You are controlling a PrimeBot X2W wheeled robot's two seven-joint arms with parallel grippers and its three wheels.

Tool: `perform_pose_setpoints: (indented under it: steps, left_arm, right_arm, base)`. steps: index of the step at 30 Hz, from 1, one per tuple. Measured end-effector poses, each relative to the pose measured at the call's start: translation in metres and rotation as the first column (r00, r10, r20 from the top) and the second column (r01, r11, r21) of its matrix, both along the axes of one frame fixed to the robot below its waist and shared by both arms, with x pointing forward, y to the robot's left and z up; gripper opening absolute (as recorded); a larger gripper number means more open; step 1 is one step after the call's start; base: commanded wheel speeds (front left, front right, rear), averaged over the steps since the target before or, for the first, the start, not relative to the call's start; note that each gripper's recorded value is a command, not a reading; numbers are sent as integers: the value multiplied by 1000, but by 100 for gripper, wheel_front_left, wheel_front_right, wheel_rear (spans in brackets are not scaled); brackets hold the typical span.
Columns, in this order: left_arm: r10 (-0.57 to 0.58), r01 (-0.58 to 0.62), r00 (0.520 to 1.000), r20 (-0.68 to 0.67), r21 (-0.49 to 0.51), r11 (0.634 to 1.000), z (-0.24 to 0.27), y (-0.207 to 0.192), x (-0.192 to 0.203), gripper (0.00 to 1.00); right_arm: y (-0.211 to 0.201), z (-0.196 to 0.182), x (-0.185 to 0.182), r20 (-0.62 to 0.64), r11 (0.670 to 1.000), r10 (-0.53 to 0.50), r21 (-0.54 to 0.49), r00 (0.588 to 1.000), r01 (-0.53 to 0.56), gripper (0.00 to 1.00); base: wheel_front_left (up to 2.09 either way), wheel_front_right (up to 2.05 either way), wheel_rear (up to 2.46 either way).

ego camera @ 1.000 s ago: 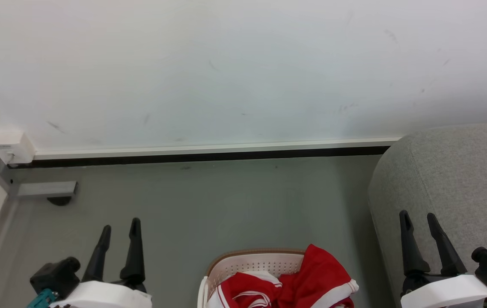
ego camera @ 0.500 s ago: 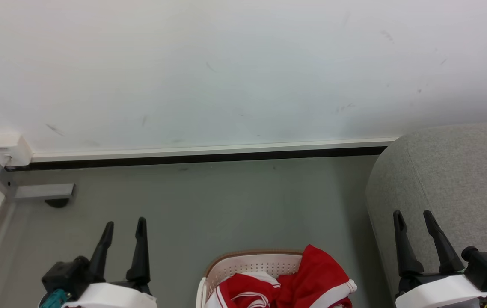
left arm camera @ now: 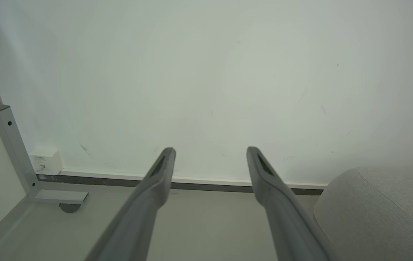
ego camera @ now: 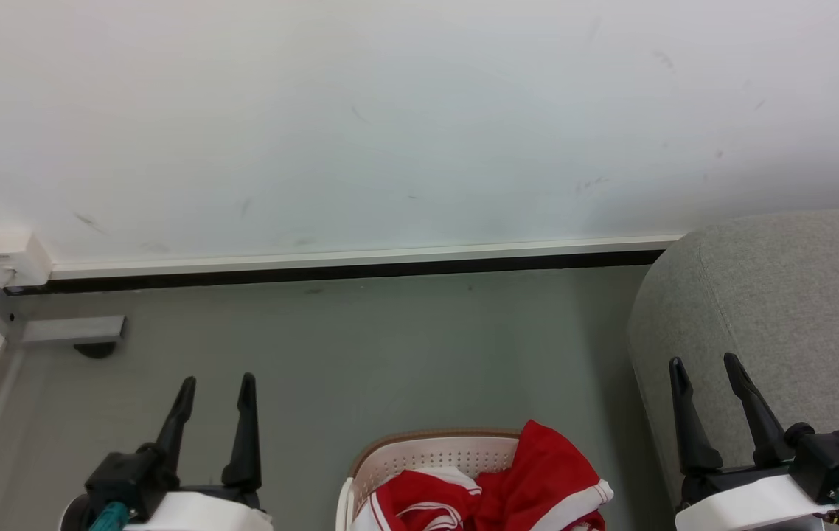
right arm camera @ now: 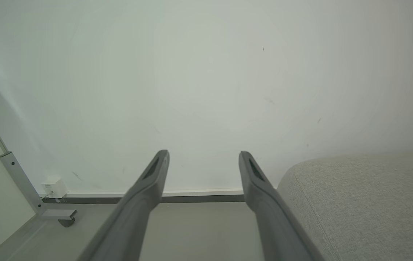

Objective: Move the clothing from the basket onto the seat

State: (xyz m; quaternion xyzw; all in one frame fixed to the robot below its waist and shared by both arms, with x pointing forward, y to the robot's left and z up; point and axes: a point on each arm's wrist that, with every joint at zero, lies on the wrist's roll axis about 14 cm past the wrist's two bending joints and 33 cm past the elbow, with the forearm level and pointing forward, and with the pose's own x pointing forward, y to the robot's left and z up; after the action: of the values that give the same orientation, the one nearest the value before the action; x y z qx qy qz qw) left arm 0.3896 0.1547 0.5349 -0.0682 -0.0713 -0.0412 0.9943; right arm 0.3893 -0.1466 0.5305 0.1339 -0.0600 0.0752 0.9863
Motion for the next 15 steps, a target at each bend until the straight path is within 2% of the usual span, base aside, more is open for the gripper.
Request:
perform_pose_setpoints:
  steps: [15]
  left_arm:
    - [-6,2,999,42,91,996,6,-3,0,100]
  right_arm:
    - [6,3,-1,34,997,16,-72,999,-14,100]
  base:
    - [0,0,0]
